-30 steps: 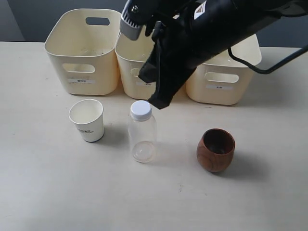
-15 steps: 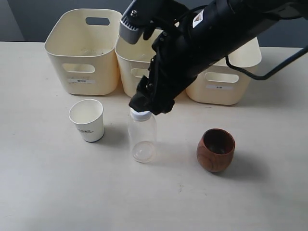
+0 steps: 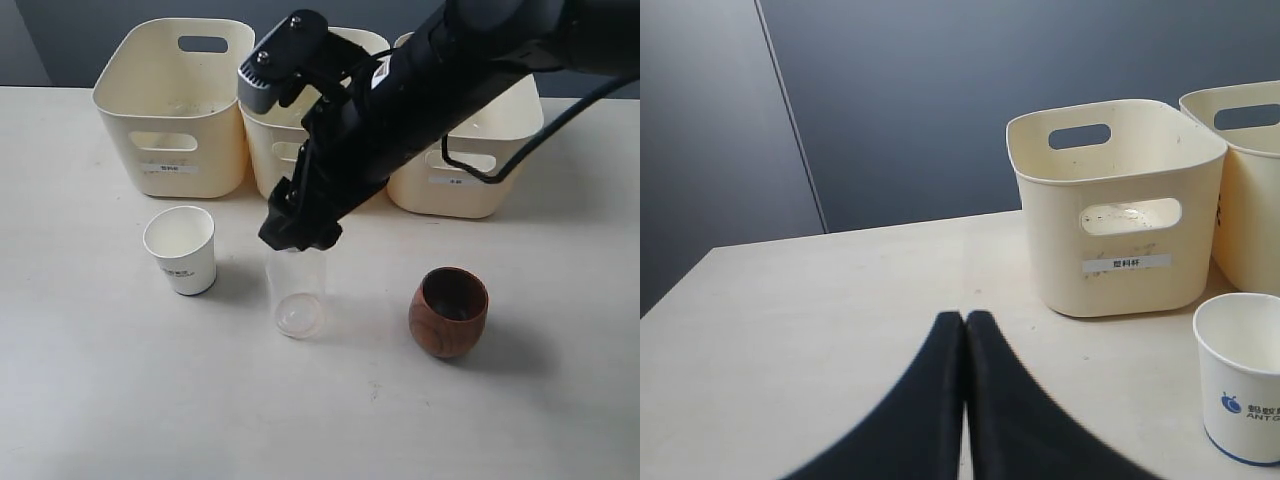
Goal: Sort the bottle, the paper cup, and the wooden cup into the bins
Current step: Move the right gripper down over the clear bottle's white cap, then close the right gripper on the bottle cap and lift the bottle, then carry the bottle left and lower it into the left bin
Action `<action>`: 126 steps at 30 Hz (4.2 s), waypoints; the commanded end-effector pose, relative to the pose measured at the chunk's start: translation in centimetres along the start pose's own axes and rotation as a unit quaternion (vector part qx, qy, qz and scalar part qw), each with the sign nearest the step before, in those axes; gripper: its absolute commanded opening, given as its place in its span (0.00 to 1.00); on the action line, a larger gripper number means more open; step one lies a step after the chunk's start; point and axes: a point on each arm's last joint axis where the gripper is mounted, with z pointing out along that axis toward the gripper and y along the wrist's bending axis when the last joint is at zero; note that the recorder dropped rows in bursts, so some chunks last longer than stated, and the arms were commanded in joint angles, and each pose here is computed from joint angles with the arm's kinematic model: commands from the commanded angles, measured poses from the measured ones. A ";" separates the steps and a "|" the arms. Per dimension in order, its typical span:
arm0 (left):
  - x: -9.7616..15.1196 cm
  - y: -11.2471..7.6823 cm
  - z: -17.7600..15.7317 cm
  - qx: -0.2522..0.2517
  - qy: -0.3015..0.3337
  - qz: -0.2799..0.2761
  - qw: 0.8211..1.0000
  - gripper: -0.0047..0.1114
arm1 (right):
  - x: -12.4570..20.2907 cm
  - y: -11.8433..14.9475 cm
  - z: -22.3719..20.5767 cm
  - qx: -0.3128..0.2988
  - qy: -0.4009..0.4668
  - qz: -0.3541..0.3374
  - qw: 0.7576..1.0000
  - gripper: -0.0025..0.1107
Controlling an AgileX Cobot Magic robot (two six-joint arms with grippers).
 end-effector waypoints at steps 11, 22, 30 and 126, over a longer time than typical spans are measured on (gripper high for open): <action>0.0 0.0 0.0 -0.001 -0.005 -0.001 1.000 0.04 | 0.3 -0.7 2.2 0.002 0.012 0.007 1.000 0.71; 0.0 0.0 0.0 -0.001 -0.005 -0.001 1.000 0.04 | 0.2 -1.2 2.9 0.016 0.005 0.008 1.000 0.71; 0.0 0.0 0.0 -0.001 -0.005 -0.001 1.000 0.04 | 0.3 -1.6 3.6 0.027 0.004 0.005 1.000 0.71; 0.0 0.0 0.0 -0.001 -0.005 -0.001 1.000 0.04 | -8.0 2.0 -3.6 0.251 -0.341 -0.119 0.898 0.01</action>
